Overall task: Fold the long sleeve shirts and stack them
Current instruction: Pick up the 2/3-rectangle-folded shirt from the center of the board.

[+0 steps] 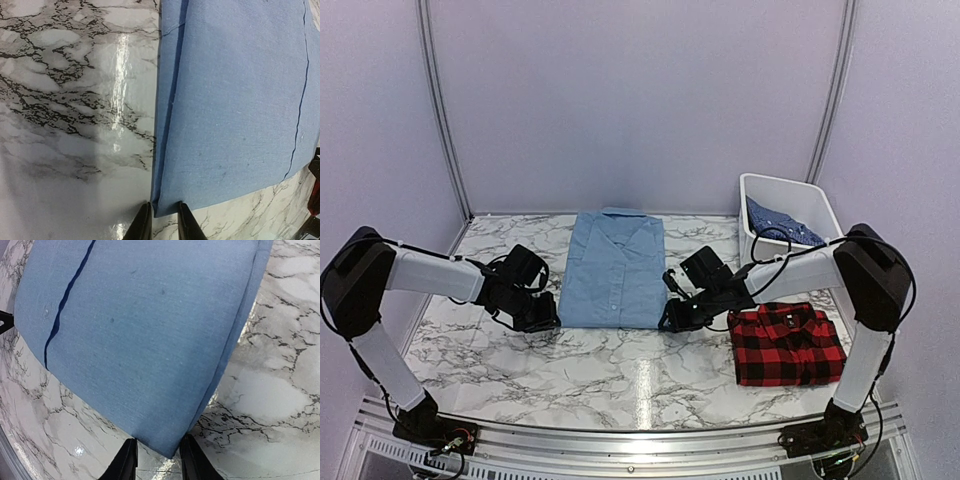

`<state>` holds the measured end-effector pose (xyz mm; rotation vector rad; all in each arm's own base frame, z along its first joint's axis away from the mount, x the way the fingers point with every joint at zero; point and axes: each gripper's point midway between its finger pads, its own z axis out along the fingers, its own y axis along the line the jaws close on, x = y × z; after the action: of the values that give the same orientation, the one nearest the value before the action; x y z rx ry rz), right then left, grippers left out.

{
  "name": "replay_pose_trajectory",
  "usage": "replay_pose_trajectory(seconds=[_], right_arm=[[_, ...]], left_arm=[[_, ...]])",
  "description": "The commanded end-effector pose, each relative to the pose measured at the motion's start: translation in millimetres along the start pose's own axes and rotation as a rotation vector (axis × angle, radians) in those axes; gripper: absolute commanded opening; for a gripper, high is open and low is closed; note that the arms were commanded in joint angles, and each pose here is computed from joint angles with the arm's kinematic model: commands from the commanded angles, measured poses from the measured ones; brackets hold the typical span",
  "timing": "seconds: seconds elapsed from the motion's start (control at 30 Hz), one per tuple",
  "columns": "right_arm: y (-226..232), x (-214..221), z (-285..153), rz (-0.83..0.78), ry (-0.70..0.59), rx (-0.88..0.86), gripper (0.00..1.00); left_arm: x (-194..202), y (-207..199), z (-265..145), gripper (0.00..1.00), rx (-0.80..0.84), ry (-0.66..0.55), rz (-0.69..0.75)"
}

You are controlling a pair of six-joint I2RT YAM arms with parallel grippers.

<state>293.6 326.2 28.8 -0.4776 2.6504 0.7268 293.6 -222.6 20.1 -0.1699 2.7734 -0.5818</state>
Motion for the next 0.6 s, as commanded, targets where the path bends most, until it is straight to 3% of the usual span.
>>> replay_pose_trajectory(seconds=[0.0,0.37,0.57], right_arm=[[-4.1,10.6,3.3,-0.017,0.024,0.037,0.3],[-10.9,16.8,1.1,-0.02,0.028,0.07,0.3],[-16.2,18.7,-3.8,-0.041,0.014,0.098,0.32]], left_arm=[[0.9,-1.8,5.7,0.18,-0.016,0.018,-0.005],[1.8,-4.2,11.5,0.0,-0.001,0.029,-0.023],[2.9,-2.8,12.6,0.0,-0.006,0.032,-0.027]])
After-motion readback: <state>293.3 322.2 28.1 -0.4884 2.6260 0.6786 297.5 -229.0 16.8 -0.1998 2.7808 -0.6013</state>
